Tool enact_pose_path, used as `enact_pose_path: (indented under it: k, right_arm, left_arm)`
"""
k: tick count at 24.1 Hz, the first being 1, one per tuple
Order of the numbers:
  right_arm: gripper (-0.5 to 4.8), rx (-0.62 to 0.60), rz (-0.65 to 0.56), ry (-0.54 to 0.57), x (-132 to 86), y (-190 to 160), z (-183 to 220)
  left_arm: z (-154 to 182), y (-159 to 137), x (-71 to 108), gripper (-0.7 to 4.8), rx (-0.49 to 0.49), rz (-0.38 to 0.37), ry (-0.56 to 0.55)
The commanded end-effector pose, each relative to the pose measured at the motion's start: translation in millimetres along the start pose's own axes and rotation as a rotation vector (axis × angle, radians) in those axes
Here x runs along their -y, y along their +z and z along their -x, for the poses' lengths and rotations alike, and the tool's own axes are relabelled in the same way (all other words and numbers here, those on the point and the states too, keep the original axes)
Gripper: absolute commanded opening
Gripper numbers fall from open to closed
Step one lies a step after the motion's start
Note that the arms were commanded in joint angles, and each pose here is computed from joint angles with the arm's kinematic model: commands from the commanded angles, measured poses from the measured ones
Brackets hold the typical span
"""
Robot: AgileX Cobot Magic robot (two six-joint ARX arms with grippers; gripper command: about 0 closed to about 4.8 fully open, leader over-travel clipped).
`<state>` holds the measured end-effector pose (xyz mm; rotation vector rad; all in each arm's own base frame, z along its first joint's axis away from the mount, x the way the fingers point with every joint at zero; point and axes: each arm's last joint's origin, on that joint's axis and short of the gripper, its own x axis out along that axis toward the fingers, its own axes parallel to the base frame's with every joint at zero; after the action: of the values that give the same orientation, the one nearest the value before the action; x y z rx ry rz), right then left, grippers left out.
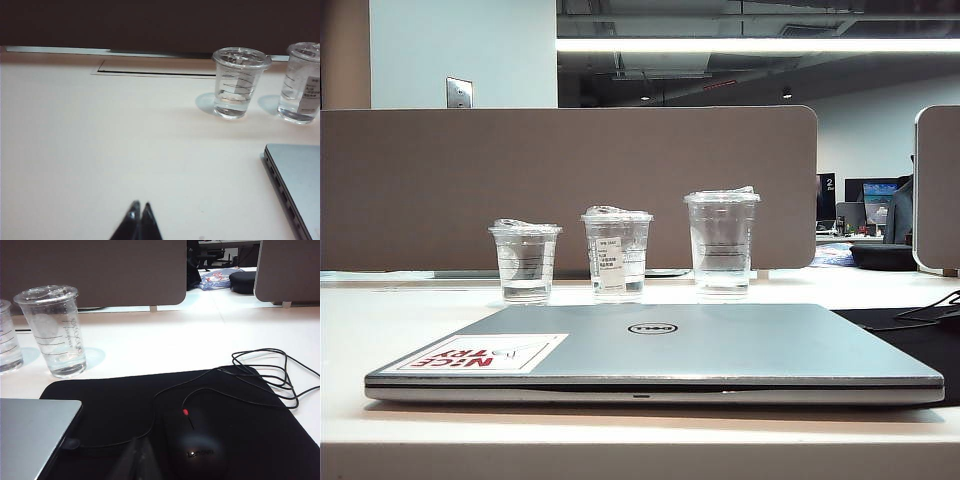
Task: Pick up the coffee cup on the left and place it on the left side of the laptop.
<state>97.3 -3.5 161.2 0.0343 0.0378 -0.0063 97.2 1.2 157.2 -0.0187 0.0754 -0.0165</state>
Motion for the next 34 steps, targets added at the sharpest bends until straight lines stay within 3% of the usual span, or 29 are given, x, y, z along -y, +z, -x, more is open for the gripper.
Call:
enact_pose_path:
  k: [1,12,15,18,21,27,29,34]
  right_arm:
    - [-0.04,0.021,0.0,0.001,0,1,0]
    - [-0.05,0.003,0.001,0.023,-2,0,-1]
    - [-0.04,-0.059,0.006,0.136,-14,-5,-4]
    - [-0.05,-0.133,0.029,0.35,-36,-12,-3]
    - [-0.04,-0.159,0.043,0.447,-46,-14,0]
    - [-0.04,-0.164,0.048,0.484,-49,-15,2]
    - [-0.04,-0.164,0.048,0.484,-49,-15,2]
    - [-0.04,-0.164,0.048,0.484,-49,-15,2]
  left_arm:
    - [0,2,0.1,-0.05,0.016,-0.002,-0.003]
    - [0,2,0.1,-0.06,0.016,-0.001,-0.004]
    - [0,2,0.1,-0.06,0.018,-0.002,-0.004]
    - [0,3,0.1,-0.05,0.019,-0.002,-0.004]
    - [0,4,0.2,-0.05,0.033,0.029,-0.007]
    - [3,32,1.4,-0.06,0.303,0.053,-0.044]
    - [1,40,1.6,-0.06,0.287,0.05,-0.047]
    - [-41,58,2.2,-0.04,0.22,-0.117,-0.104]
